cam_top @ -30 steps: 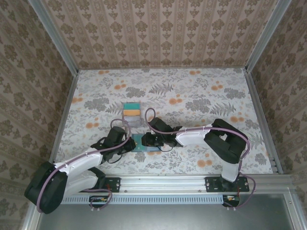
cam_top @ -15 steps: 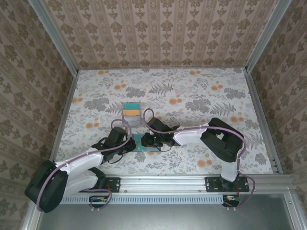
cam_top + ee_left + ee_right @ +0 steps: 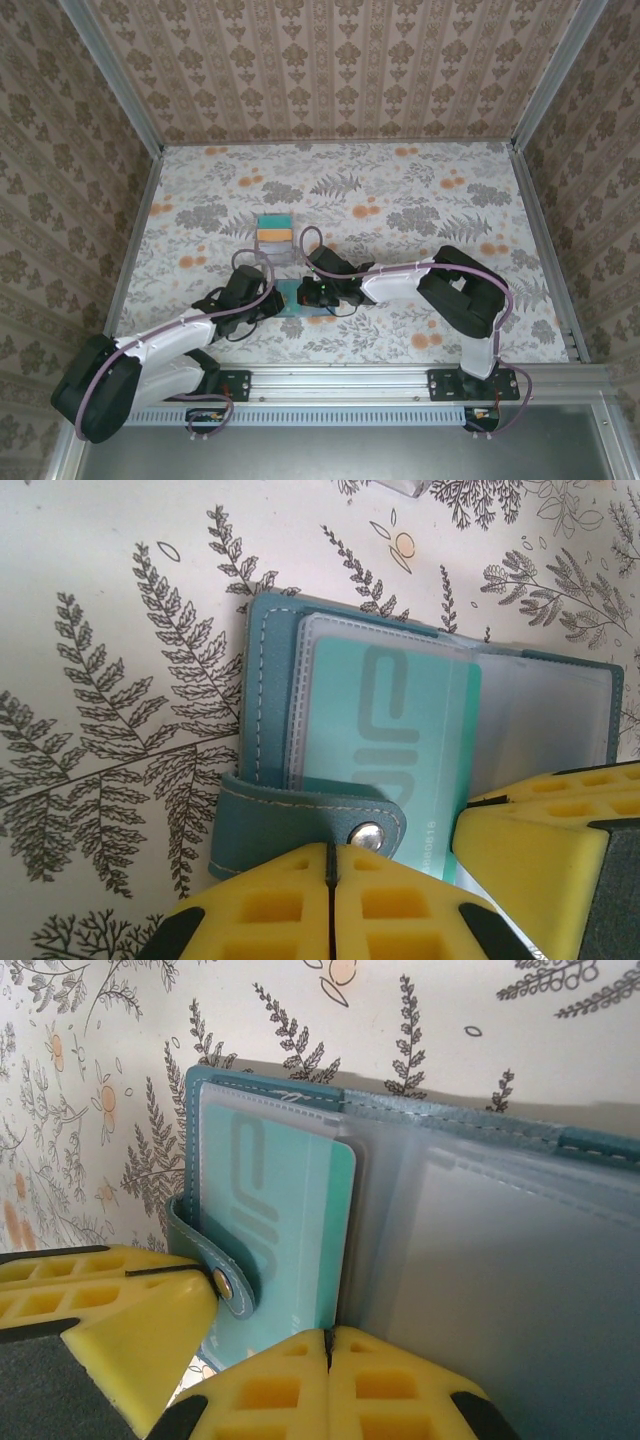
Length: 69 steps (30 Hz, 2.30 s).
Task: Take the credit cards out of the card holder
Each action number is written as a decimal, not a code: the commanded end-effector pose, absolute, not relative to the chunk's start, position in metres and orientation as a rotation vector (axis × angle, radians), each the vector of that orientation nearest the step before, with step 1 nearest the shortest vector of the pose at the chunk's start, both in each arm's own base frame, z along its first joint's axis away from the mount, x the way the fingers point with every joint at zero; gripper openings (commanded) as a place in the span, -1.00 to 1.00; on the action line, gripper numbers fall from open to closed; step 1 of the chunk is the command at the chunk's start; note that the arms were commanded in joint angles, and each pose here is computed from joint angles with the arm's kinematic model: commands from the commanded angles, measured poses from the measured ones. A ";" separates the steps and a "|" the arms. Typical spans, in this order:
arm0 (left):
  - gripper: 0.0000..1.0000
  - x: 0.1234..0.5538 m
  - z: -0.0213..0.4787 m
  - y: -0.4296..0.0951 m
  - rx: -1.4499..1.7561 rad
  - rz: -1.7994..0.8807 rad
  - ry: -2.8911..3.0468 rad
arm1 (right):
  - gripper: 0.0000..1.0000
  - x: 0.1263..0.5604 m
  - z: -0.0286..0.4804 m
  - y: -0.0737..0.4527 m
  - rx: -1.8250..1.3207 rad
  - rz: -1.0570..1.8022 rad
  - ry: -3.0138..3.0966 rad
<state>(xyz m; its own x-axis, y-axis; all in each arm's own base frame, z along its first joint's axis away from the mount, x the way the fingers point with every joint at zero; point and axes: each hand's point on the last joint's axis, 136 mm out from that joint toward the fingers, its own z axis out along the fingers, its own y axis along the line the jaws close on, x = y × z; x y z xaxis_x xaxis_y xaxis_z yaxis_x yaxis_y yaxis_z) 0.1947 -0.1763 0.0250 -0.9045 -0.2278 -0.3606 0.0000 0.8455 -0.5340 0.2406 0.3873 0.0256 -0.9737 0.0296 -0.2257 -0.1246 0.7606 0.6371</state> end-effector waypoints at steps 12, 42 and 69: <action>-0.88 0.184 0.009 -0.159 -0.223 -0.653 2.668 | -1.00 0.239 0.033 0.356 -0.032 0.977 2.709; -0.98 0.180 0.006 -0.161 -0.198 -0.632 2.690 | -1.00 0.248 0.025 0.365 0.008 1.062 2.653; 0.43 0.179 0.069 -0.138 -0.233 -0.639 2.535 | -1.00 0.270 0.153 0.325 -0.609 0.682 2.357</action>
<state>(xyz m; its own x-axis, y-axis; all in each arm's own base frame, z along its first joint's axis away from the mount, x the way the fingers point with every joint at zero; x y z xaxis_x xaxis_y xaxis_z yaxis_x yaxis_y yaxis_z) 0.1814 -0.1499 0.0611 -0.8642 -0.2656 -0.4273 -0.0110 0.8591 -0.5118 0.2611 0.3244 0.1279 -0.8185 -0.1021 -0.5654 -0.4225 0.7738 0.4719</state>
